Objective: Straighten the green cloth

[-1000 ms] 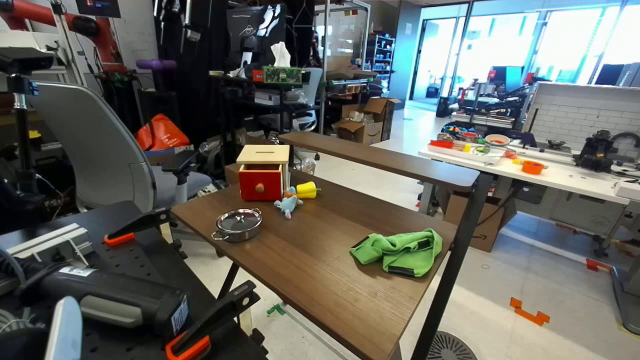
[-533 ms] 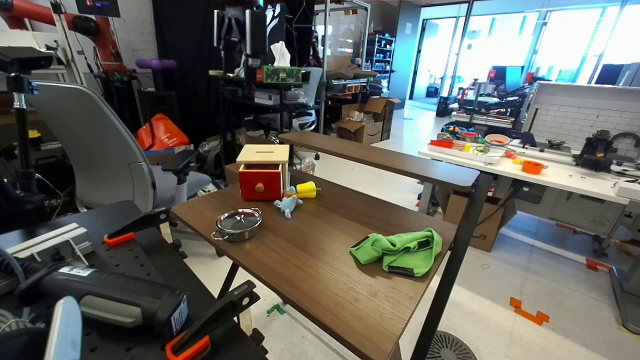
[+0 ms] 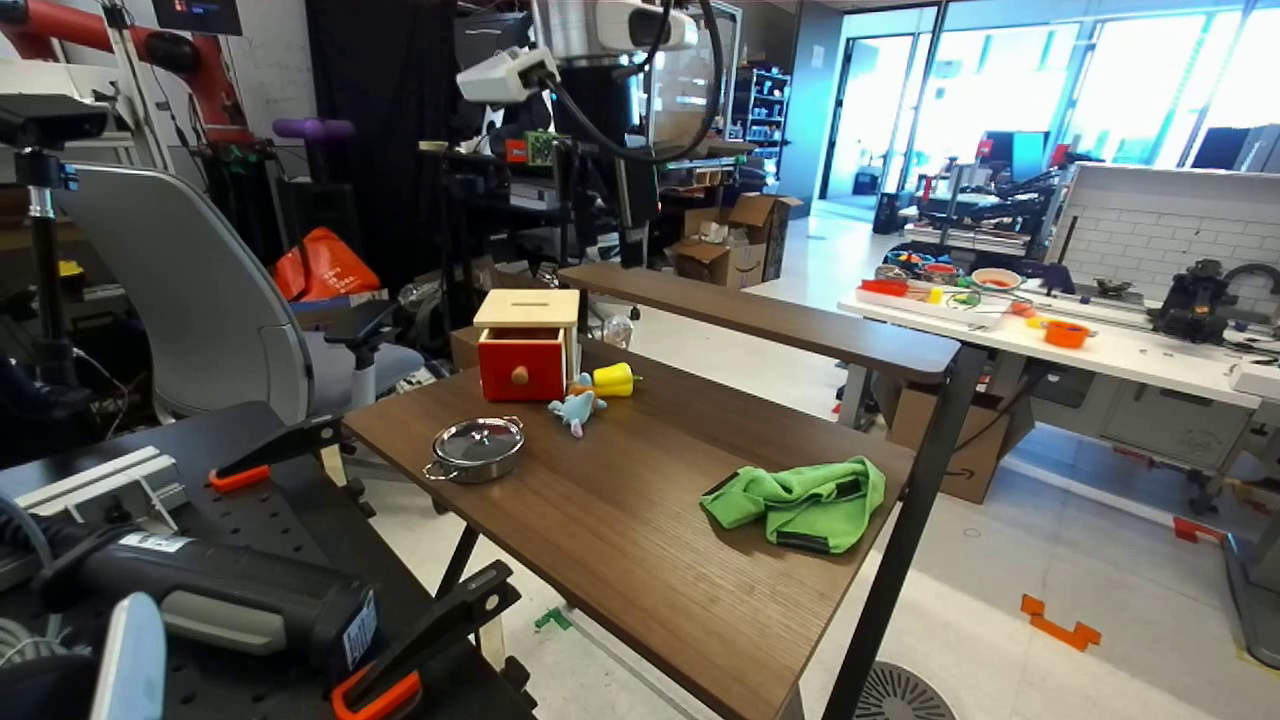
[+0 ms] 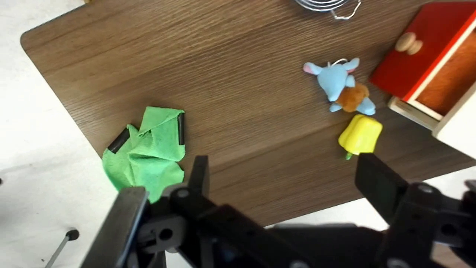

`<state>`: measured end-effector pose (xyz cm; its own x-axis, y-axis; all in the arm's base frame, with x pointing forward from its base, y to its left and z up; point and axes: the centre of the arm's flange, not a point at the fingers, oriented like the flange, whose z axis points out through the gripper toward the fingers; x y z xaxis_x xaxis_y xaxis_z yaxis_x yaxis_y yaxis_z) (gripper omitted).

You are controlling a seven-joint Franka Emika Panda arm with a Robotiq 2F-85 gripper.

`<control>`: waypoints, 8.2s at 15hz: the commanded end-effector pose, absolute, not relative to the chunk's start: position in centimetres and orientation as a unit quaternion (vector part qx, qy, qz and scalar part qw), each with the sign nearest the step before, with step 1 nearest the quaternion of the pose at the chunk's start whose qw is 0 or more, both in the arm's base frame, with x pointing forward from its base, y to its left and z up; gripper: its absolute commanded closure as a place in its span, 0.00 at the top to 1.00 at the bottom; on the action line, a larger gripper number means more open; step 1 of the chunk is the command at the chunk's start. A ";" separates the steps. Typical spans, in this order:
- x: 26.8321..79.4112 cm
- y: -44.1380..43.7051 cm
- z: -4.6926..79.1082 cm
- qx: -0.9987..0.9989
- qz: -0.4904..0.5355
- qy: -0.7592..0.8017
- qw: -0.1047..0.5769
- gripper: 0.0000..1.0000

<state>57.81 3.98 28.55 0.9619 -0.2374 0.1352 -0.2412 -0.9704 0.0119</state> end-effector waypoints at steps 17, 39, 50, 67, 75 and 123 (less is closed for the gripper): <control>64.4 -3.1 15.9 0.978 0.032 -0.203 0.042 1.00; 68.9 -6.8 6.8 0.966 0.019 -0.256 0.035 1.00; 69.4 -7.0 5.3 0.966 0.013 -0.256 0.036 0.34; 66.9 -3.2 11.1 0.970 -0.012 -0.242 0.000 0.01; 63.8 0.1 20.8 0.977 0.027 -0.206 -0.039 0.01; 61.5 -11.9 22.5 0.940 -0.109 -0.309 -0.092 0.01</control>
<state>56.98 -11.19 23.64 0.8044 -0.5488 -0.2276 -0.5766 -0.8135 -0.0763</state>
